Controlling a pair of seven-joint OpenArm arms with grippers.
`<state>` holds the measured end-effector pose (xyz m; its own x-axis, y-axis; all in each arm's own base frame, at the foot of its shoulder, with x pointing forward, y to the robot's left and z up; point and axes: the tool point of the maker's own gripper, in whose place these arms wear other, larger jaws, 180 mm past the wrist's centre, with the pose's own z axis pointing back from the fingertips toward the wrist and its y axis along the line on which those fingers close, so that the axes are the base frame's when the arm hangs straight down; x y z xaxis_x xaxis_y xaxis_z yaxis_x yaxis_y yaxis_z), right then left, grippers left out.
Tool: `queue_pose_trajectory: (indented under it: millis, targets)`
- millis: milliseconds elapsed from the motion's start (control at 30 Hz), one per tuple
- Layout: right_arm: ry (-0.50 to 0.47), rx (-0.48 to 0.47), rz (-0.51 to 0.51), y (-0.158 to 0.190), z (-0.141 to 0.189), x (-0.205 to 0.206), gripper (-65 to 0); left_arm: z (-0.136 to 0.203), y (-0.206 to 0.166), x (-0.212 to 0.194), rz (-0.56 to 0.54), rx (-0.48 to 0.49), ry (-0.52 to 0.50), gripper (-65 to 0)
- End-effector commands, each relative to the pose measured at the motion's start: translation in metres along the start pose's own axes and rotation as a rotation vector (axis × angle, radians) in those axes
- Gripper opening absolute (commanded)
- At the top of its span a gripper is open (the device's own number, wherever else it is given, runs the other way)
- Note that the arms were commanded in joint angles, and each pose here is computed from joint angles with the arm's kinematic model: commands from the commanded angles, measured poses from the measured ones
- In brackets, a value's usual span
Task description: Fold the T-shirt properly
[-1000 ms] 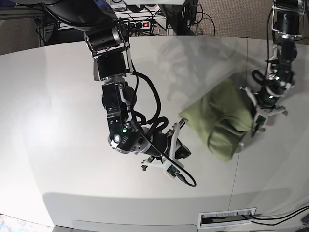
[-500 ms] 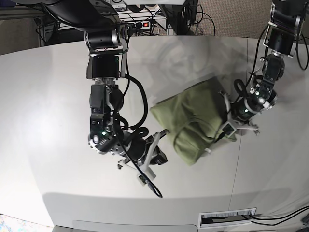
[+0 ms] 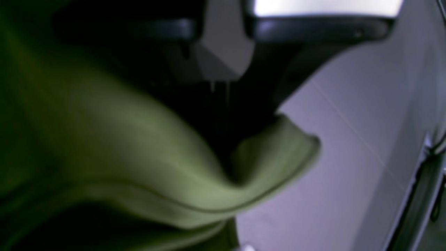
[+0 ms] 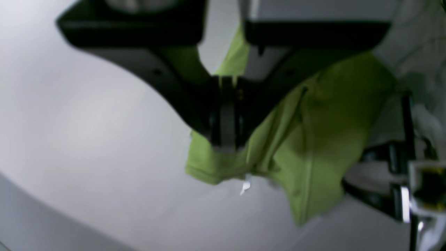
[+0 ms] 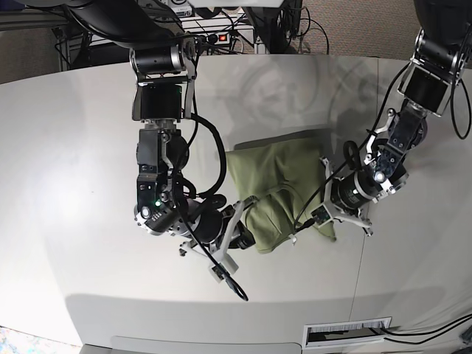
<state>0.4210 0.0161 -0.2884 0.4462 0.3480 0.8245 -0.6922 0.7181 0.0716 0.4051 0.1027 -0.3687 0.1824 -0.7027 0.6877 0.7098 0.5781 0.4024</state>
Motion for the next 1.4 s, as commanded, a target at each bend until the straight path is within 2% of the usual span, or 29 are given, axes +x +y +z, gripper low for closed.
queue_pose_trajectory:
  millis: [0, 167, 300, 433, 500, 567, 667, 800, 867, 1100, 1200, 1367]
  targets:
    - [-0.070, -0.006, 0.024, -0.002, 0.007, 0.027, -65.0, 0.003, 0.017, 0.018, -0.012, 0.036, -0.049, -65.0]
    - [-0.081, -0.027, 0.045, -0.007, 0.014, 0.032, -65.0, 0.005, 0.026, 0.007, -0.093, 0.072, 0.002, -65.0]
    - [-0.044, -0.058, 0.058, -0.022, 0.021, 0.021, -65.0, 0.015, 0.055, -0.021, -0.140, 0.170, 0.085, -65.0]
    - [-0.001, -0.098, 0.072, -0.041, 0.032, 0.007, -65.0, 0.035, 0.083, -0.054, -0.138, 0.237, 0.187, -65.0]
    - [0.020, -0.100, 0.069, -0.047, 0.036, 0.001, -65.0, 0.048, 0.098, -0.072, -0.100, 0.286, 0.253, -65.0]
    - [0.044, -0.097, 0.063, -0.051, 0.041, -0.005, -65.0, 0.061, 0.109, -0.089, -0.012, 0.319, 0.315, -65.0]
    - [0.085, -0.110, 0.064, -0.061, 0.048, -0.015, -65.0, 0.073, 0.108, -0.104, 0.107, 0.296, 0.350, -65.0]
    - [0.145, -0.142, 0.072, -0.074, 0.058, -0.031, -65.0, 0.086, 0.101, -0.113, 0.209, 0.250, 0.392, -65.0]
    - [0.165, -0.160, 0.082, -0.078, 0.066, -0.039, -65.0, 0.092, 0.093, -0.114, 0.255, 0.223, 0.393, -65.0]
    - [0.169, -0.157, 0.082, -0.069, 0.095, -0.072, -65.0, 0.119, 0.051, -0.106, 0.403, 0.128, 0.300, -65.0]
    - [0.134, -0.163, 0.020, -0.068, 0.109, -0.083, -65.0, 0.140, 0.039, -0.107, 0.470, 0.115, 0.261, -65.0]
    - [0.081, -0.157, -0.112, -0.063, 0.133, -0.109, -65.0, 0.177, 0.018, -0.123, 0.564, 0.110, 0.254, -65.0]
